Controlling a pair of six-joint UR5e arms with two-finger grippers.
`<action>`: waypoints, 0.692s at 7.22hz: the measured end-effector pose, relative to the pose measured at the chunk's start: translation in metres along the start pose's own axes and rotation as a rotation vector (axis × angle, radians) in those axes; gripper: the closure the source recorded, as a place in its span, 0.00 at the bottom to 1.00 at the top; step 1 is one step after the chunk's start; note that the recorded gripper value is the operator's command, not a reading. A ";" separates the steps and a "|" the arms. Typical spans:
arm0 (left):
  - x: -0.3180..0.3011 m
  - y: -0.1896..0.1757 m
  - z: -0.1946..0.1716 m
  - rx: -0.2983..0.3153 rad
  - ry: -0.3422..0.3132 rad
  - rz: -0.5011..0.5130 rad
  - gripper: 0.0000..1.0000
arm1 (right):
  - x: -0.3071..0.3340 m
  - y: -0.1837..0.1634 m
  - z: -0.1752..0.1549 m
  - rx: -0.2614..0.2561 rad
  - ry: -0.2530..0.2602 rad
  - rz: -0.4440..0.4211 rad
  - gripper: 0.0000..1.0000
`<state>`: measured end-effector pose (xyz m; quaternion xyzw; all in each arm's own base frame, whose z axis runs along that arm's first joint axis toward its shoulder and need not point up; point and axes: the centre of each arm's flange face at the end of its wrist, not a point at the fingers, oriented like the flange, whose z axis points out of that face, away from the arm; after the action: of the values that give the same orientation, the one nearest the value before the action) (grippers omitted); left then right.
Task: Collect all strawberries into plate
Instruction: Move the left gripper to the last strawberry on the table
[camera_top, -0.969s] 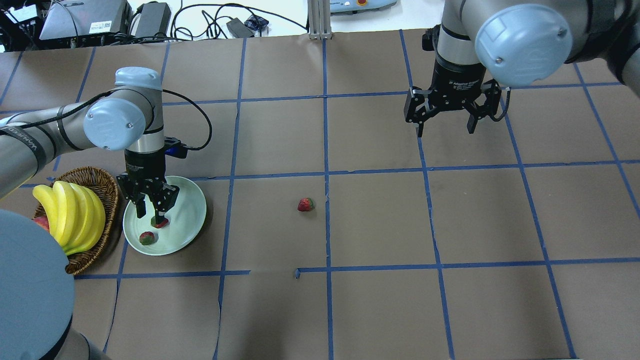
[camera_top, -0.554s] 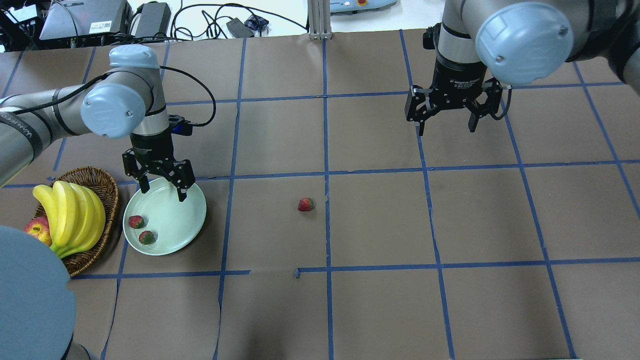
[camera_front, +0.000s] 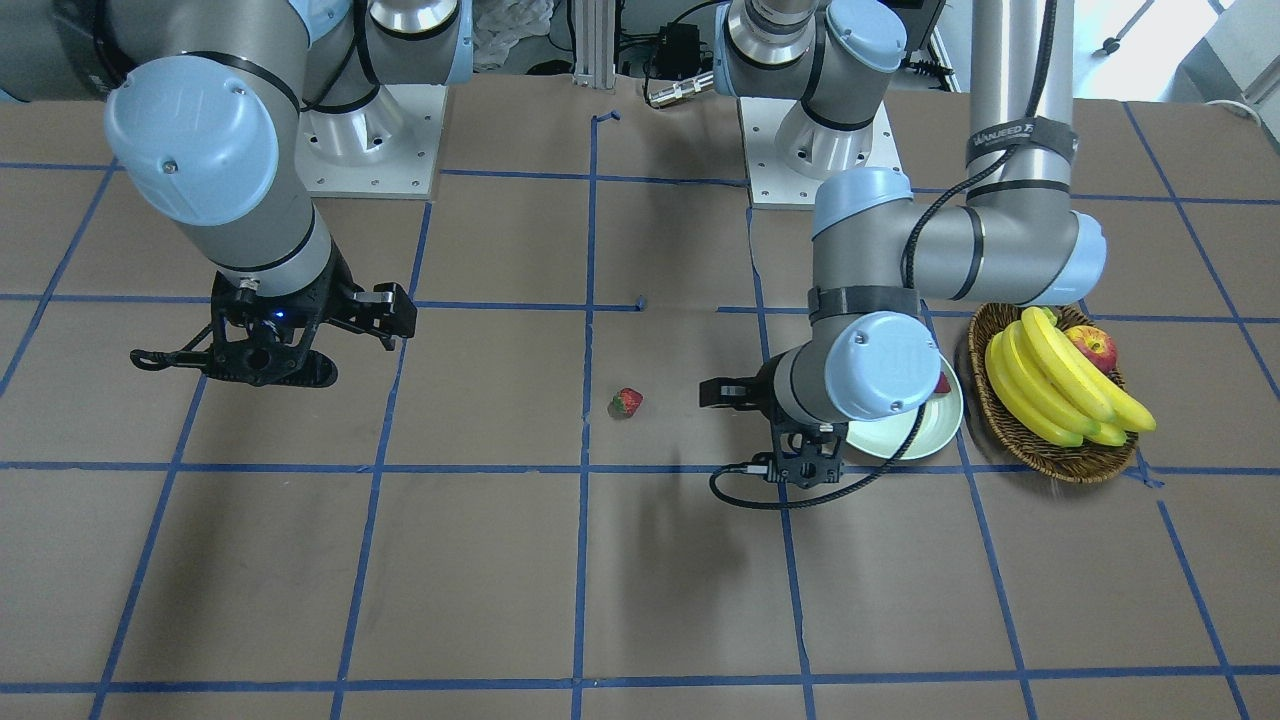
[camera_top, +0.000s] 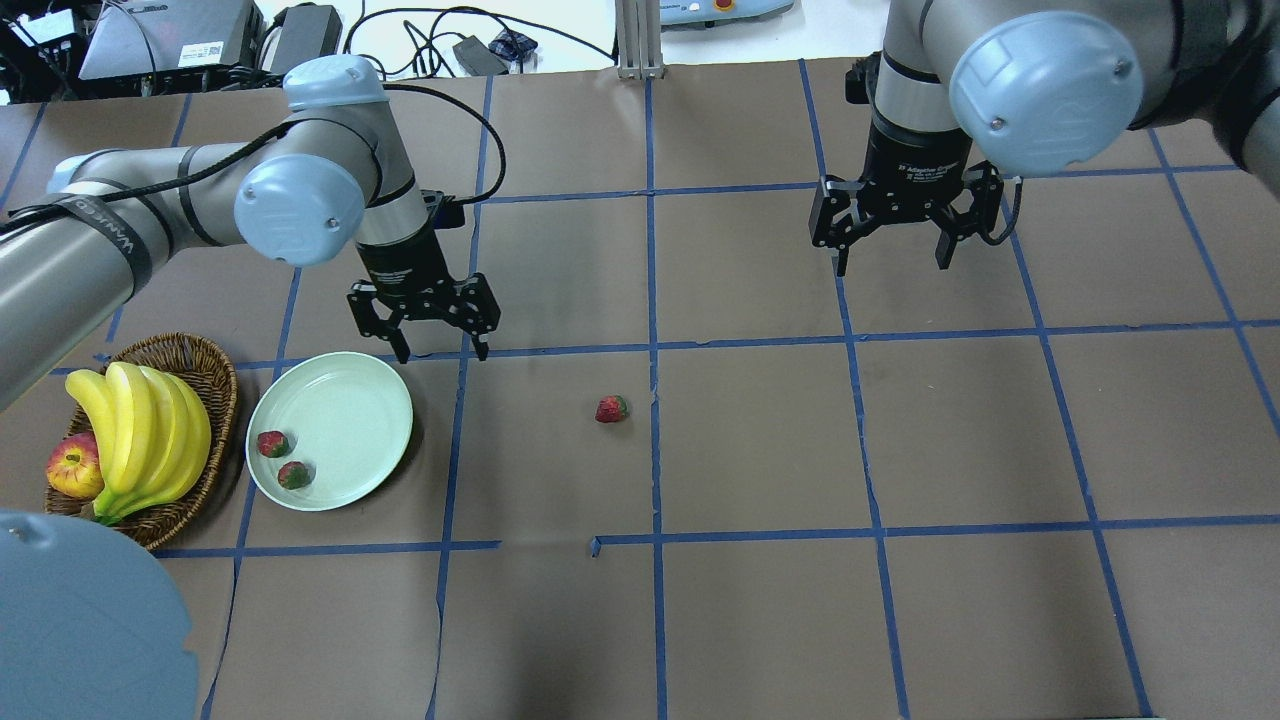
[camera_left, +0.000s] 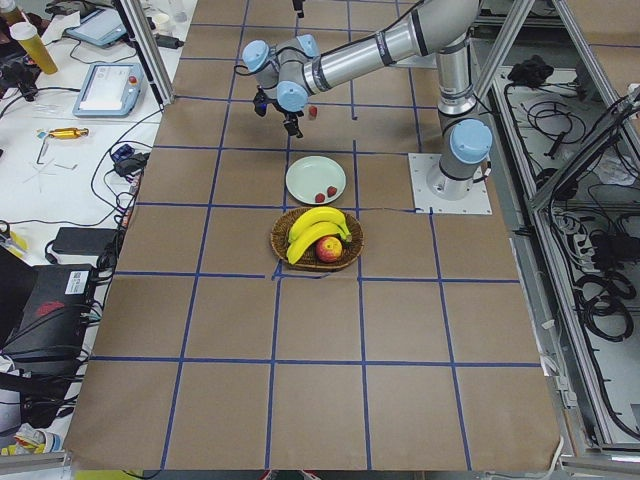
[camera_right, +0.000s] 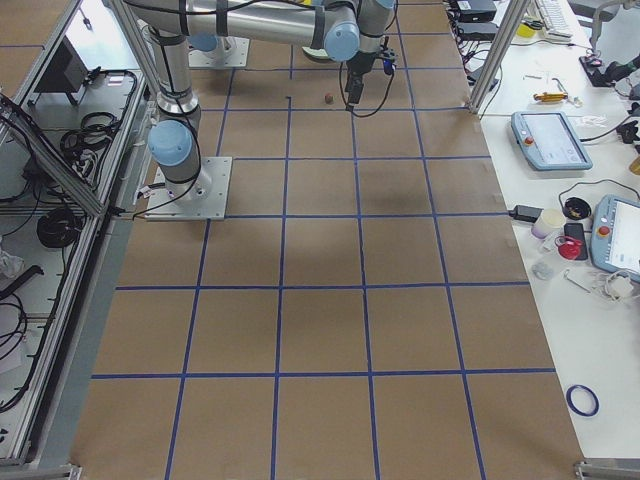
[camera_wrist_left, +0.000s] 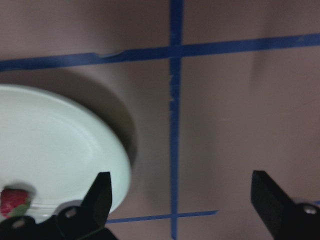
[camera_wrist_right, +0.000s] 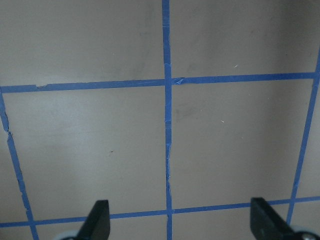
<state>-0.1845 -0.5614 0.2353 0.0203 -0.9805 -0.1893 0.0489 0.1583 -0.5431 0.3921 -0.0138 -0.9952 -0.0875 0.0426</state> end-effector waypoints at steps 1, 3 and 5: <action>0.029 0.007 0.011 -0.014 0.020 -0.024 0.00 | 0.000 0.000 0.000 -0.001 0.000 0.000 0.00; 0.069 0.012 0.033 -0.054 0.099 -0.036 0.00 | 0.000 0.000 0.001 -0.004 0.000 -0.002 0.00; 0.080 0.001 0.057 -0.075 0.130 -0.035 0.06 | 0.000 0.001 0.001 -0.008 0.001 -0.004 0.00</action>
<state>-0.2703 -0.5441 0.1898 0.0479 -0.9670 -0.2249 0.1099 0.1582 -0.5421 0.3909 -0.0118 -0.9948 -0.0917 0.0427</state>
